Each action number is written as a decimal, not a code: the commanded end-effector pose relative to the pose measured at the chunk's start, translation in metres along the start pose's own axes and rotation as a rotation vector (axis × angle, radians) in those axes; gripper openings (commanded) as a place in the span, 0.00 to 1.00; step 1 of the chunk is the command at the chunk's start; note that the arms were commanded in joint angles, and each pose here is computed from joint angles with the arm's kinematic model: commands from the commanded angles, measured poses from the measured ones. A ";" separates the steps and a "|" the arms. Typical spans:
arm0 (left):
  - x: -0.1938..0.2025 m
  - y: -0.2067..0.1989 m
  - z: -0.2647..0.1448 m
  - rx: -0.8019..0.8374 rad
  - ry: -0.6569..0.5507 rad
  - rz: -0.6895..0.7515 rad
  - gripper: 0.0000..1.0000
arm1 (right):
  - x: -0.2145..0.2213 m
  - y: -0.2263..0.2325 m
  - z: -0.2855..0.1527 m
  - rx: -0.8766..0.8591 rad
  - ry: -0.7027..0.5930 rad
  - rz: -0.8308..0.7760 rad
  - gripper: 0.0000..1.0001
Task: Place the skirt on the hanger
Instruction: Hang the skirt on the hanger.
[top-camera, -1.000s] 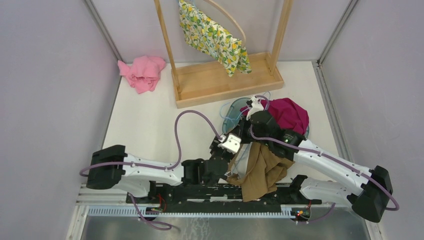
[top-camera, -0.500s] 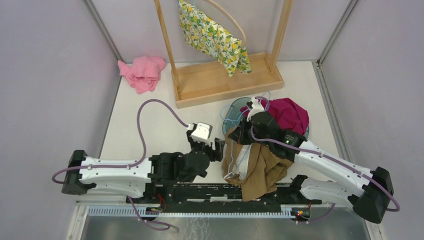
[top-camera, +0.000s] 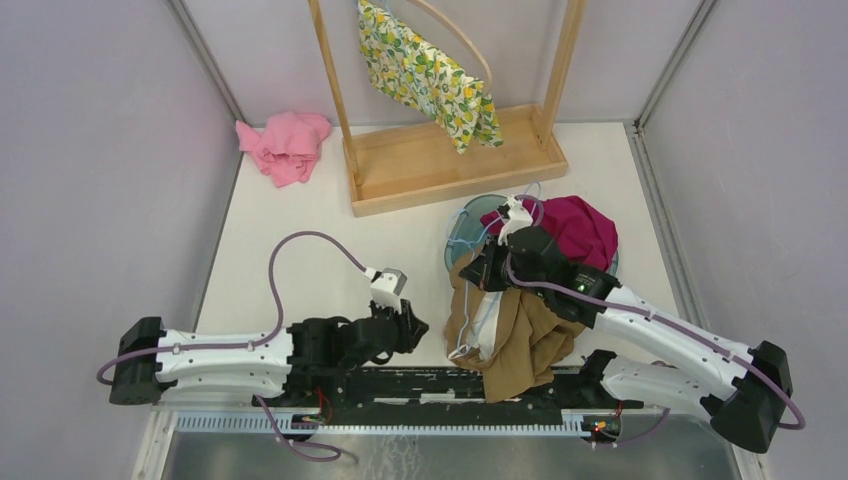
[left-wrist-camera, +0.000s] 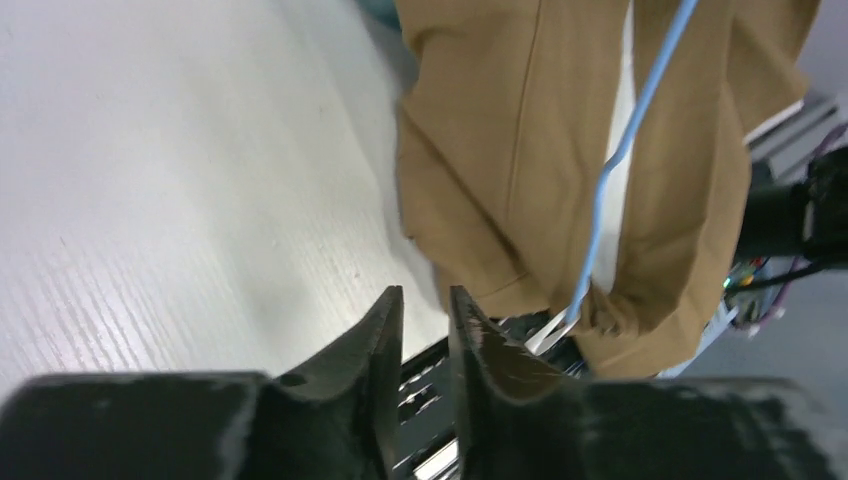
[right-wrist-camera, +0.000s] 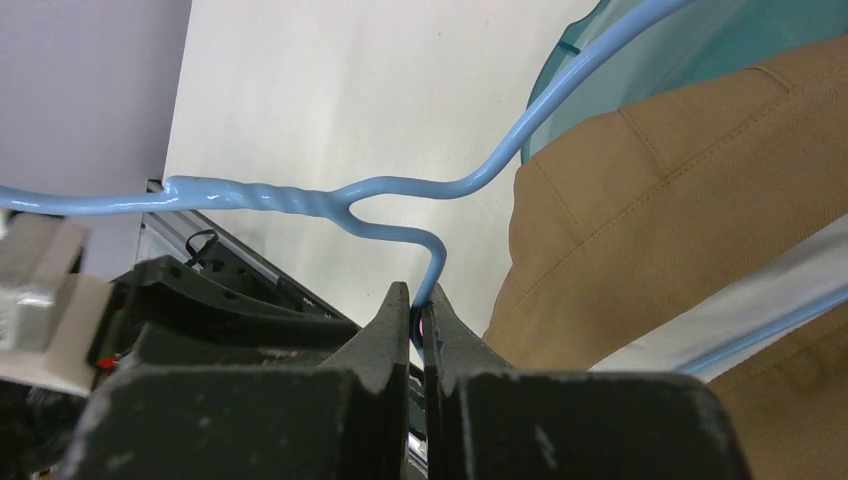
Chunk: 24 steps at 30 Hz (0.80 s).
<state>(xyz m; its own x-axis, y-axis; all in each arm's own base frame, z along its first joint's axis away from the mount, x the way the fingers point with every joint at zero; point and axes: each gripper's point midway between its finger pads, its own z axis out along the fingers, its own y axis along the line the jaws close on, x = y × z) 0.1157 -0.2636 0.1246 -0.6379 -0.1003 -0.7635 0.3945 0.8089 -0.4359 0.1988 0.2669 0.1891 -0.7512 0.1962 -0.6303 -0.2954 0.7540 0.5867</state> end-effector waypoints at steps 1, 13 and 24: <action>0.012 -0.021 -0.002 0.143 0.094 -0.201 0.19 | -0.012 -0.002 -0.007 -0.003 -0.070 -0.039 0.01; 0.041 -0.048 0.003 0.427 0.281 -0.426 0.03 | -0.021 -0.001 -0.016 -0.033 -0.142 -0.055 0.01; 0.048 -0.068 0.015 0.491 0.335 -0.423 0.03 | -0.024 0.004 -0.017 -0.057 -0.171 -0.057 0.01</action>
<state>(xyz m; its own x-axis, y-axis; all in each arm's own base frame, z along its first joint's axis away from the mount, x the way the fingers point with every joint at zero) 0.0650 -0.3069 0.0671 -0.9401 -0.0691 -0.3339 0.2516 0.5202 -0.8161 0.1931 0.2574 0.1975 -0.7018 0.2289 -0.6746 -0.3383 0.7263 0.5984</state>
